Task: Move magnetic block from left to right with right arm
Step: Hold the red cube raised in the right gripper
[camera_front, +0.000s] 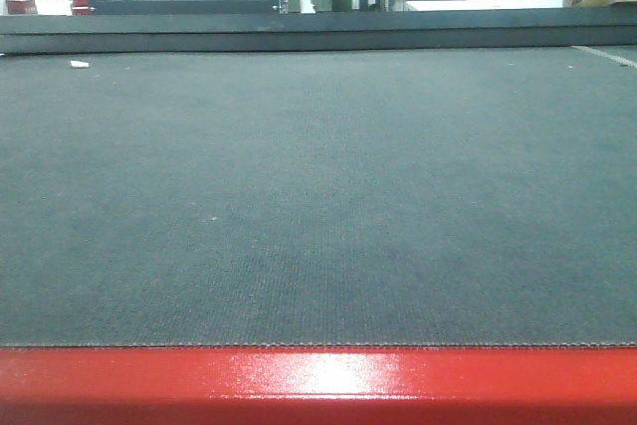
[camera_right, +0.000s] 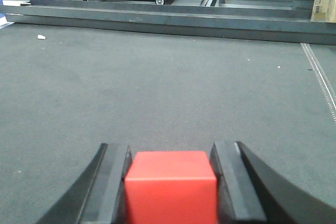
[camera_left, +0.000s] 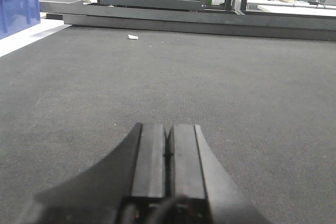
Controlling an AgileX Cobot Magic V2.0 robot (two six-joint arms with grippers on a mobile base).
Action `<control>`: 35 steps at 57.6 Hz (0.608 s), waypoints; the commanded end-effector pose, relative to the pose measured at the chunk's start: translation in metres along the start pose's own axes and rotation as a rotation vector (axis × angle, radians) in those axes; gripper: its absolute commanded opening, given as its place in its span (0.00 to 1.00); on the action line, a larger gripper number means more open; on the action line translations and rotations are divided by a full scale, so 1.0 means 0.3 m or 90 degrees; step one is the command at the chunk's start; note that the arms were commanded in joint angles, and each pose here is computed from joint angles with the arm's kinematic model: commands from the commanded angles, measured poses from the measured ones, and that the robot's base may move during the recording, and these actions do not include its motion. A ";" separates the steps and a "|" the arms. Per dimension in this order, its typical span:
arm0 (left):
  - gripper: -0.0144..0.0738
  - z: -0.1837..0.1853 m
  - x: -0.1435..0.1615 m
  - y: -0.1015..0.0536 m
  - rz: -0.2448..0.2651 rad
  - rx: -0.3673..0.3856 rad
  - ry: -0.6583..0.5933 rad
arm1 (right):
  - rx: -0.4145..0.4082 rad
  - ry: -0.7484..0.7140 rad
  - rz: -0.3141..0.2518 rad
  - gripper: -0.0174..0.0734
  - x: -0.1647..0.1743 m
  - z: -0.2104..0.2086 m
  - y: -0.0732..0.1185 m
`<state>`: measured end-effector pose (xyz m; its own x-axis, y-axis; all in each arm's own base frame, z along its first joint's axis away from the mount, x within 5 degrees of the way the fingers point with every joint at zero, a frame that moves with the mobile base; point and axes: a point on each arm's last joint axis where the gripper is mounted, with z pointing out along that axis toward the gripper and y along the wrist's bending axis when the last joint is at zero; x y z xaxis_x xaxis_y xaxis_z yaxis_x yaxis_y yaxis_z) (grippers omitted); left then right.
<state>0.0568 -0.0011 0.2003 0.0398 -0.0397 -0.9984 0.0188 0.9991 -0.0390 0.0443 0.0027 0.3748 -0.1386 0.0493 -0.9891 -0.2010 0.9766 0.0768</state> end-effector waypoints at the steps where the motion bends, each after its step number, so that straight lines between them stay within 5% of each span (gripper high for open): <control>1: 0.02 -0.003 -0.018 0.002 -0.007 -0.004 -0.056 | -0.004 -0.064 -0.018 0.39 -0.052 -0.009 0.004; 35: 0.02 -0.003 -0.018 0.002 -0.007 -0.004 -0.056 | -0.004 -0.064 -0.018 0.39 -0.052 -0.009 0.004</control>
<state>0.0568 -0.0011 0.2003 0.0398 -0.0397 -0.9984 0.0188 0.9991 -0.0390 0.0443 0.0027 0.3746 -0.1403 0.0472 -0.9890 -0.2007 0.9768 0.0751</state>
